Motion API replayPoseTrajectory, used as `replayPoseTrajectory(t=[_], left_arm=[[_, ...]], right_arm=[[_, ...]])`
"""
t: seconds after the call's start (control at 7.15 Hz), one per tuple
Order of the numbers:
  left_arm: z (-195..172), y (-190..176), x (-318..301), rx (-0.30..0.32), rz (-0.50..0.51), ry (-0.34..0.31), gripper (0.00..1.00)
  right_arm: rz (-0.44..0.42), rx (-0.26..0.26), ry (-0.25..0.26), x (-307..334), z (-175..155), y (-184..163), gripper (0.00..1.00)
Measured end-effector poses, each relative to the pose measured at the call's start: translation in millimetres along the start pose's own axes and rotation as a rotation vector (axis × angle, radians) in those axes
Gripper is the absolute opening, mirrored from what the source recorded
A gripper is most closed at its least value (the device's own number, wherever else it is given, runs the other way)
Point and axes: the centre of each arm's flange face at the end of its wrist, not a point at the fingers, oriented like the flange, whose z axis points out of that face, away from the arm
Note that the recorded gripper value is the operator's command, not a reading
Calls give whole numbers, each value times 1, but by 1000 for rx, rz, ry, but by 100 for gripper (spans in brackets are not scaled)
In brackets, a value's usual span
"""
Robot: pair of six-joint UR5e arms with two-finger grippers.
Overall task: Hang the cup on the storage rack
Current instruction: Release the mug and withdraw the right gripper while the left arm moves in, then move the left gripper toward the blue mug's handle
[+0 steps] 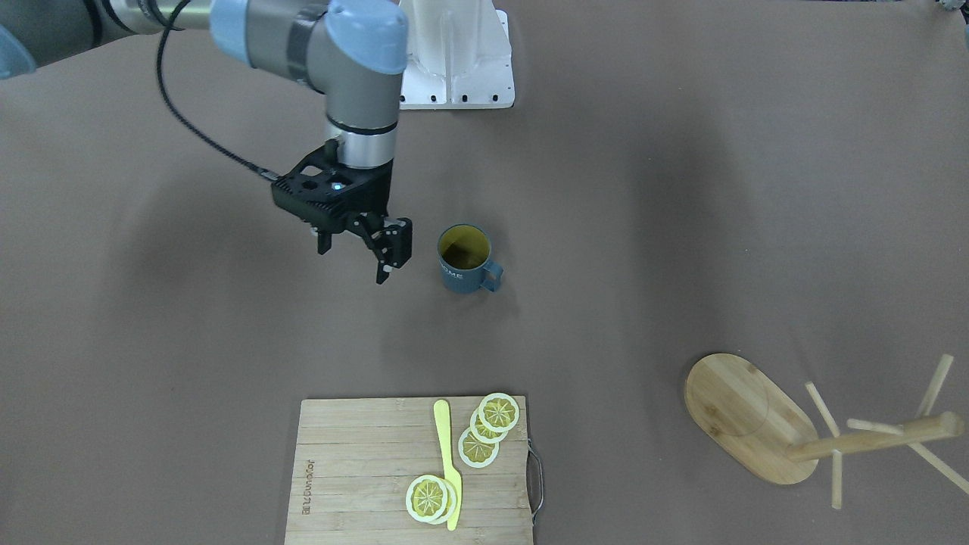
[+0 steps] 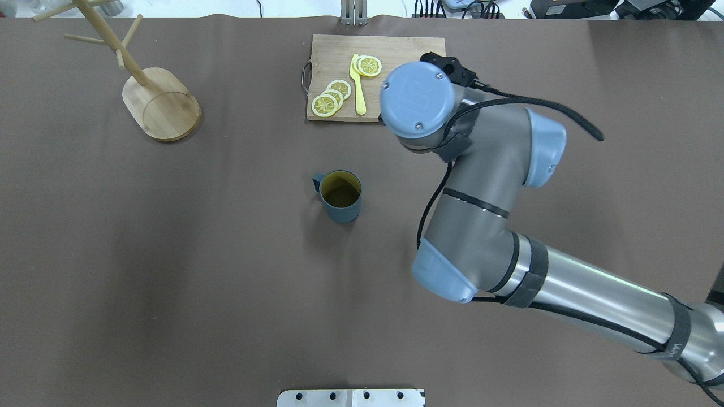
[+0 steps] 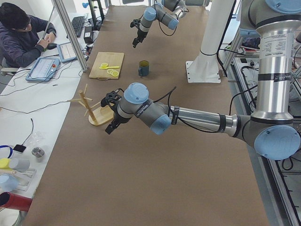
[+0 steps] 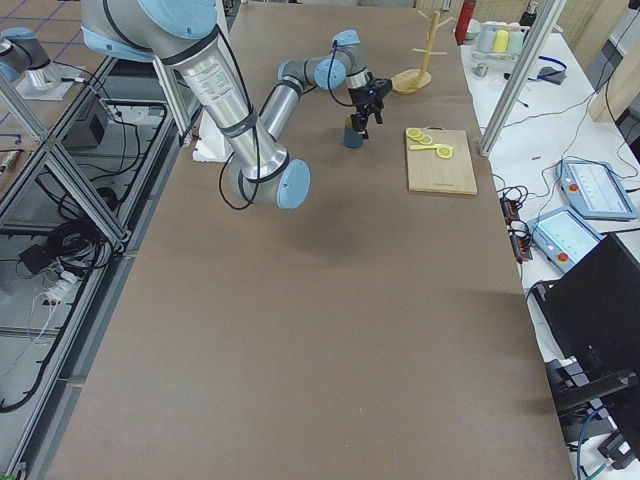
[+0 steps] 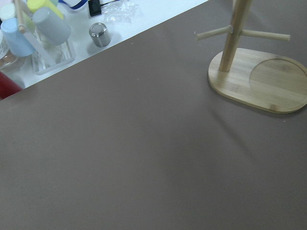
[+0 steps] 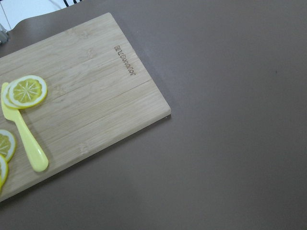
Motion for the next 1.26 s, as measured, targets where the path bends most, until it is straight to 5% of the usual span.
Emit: replayPoseTrajectory(t=[0.42, 0.84, 1.26], left_arm=[[37, -11, 82, 101, -96, 152, 99], [84, -37, 163, 138, -101, 160, 99], [143, -63, 280, 197, -88, 181, 98]], right_arm=[[-287, -72, 13, 119, 40, -130, 100], [-507, -199, -5, 244, 44, -230, 100], [-653, -269, -40, 398, 41, -294, 100]])
